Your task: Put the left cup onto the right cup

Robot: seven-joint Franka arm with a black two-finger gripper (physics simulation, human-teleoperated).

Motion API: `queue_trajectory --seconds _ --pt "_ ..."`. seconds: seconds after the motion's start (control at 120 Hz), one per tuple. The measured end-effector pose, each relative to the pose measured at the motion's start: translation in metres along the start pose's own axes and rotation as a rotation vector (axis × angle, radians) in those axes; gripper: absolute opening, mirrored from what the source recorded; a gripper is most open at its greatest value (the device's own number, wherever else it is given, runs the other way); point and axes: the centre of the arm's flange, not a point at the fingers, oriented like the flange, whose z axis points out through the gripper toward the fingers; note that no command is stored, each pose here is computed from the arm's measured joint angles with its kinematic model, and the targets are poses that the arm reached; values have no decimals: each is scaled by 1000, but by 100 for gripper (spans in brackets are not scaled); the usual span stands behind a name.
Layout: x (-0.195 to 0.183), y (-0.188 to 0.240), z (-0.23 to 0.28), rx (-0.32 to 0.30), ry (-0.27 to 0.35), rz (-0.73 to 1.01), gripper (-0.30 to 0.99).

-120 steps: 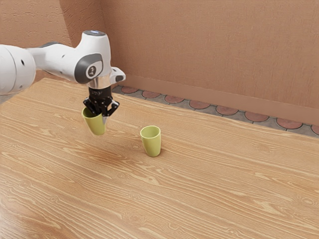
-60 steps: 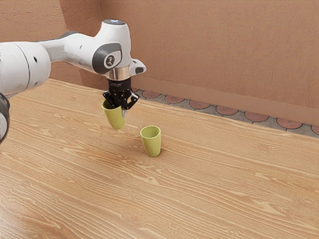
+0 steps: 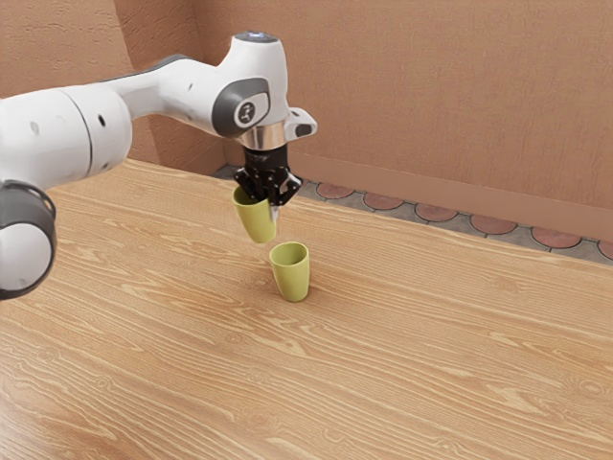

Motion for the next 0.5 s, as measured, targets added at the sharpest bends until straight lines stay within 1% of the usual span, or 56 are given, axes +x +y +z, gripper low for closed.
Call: queue_trajectory --seconds 0.408,0.5 --pt "8 47 12 -8 -1 59 -9" --pt "8 51 14 -3 -2 67 -9"
